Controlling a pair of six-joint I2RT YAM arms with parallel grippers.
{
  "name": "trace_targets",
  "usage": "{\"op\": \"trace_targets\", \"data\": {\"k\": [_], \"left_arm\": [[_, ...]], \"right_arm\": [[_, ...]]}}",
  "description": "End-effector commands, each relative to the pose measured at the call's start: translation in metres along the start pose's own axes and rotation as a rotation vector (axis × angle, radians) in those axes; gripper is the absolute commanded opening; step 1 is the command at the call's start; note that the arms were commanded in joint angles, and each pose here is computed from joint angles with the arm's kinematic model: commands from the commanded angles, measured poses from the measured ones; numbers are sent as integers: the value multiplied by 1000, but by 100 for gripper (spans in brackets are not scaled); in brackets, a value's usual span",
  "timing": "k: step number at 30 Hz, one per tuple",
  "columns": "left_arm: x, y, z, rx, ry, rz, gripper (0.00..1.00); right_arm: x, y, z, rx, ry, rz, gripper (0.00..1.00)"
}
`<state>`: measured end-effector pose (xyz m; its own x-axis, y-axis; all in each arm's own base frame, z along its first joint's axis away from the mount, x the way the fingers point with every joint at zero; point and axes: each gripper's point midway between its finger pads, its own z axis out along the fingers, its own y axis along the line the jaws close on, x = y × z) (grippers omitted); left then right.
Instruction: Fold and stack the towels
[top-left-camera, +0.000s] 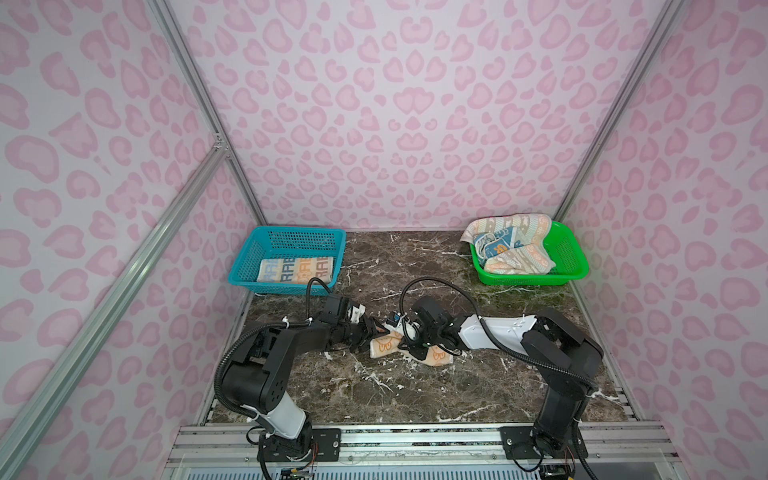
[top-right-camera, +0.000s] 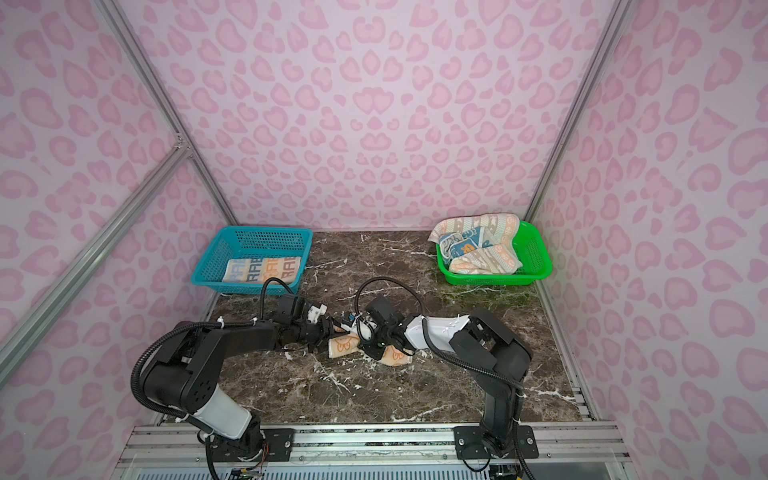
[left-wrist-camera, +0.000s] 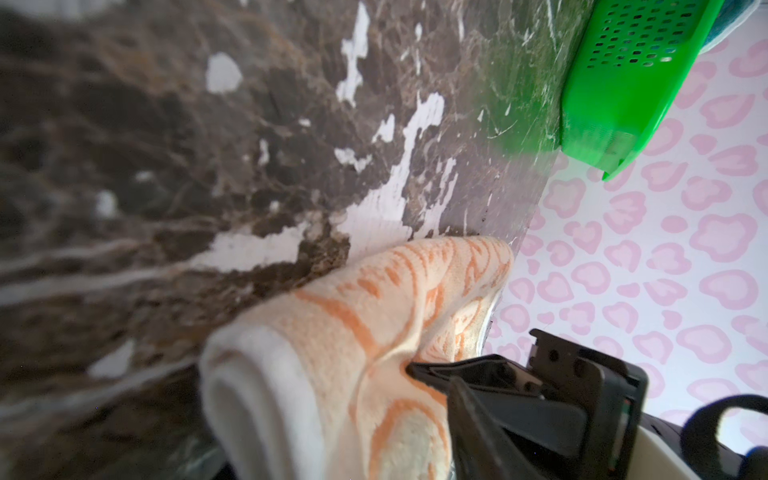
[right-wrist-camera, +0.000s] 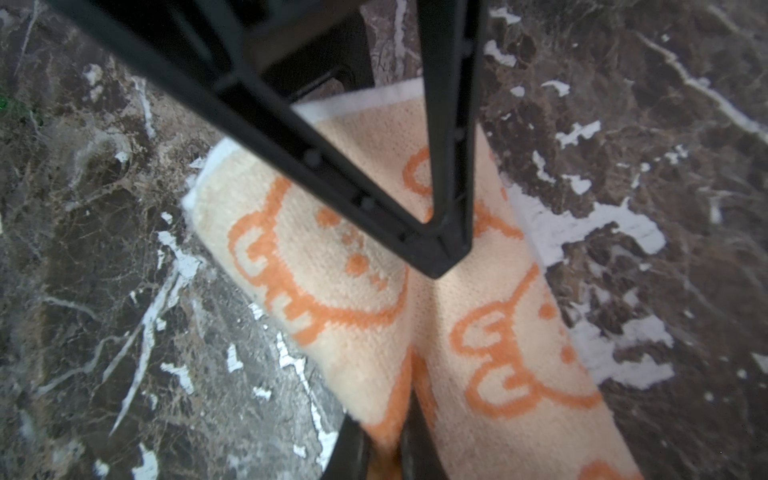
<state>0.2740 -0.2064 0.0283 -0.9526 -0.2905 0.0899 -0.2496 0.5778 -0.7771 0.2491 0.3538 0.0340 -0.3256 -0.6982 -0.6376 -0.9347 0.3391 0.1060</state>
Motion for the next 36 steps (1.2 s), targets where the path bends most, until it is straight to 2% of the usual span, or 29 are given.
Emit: {"op": "trace_targets", "data": {"k": [1, 2, 4, 6, 11, 15, 16, 18, 21, 24, 30, 36], "left_arm": [[-4, 8, 1, -55, -12, -26, 38], [-5, 5, 0, -51, -14, -17, 29], [-7, -1, -2, -49, -13, 2, 18], [-11, -6, -6, -63, -15, 27, 4], [-19, -20, -16, -102, -29, 116, 3], [-34, -40, -29, -156, -40, 236, 4], [-40, -49, -35, -178, -45, 281, 3], [-53, -66, -46, -215, -63, 364, 3], [-75, -95, -65, -261, -106, 485, 3], [-99, -120, -87, -286, -153, 551, 3], [-148, -139, -137, -333, -260, 576, 3], [-196, -132, -189, -410, -365, 560, 3]], "right_arm": [[-9, 1, -3, -1, -49, -4, 15], [-11, 1, -4, 4, -60, 4, 20], [-16, 0, -8, 14, -91, 13, 33], [-22, 0, -16, 42, -134, 13, 45], [-39, -11, -49, 153, -219, 65, 78], [-49, -20, -75, 238, -257, 128, 85], [-51, -21, -81, 258, -273, 147, 94], [-55, -21, -92, 272, -303, 177, 99], [-63, -21, -106, 308, -347, 217, 99], [-67, -27, -115, 369, -374, 244, 99], [-78, -32, -120, 412, -406, 244, 99], [-90, -32, -122, 407, -422, 225, 99]]}}
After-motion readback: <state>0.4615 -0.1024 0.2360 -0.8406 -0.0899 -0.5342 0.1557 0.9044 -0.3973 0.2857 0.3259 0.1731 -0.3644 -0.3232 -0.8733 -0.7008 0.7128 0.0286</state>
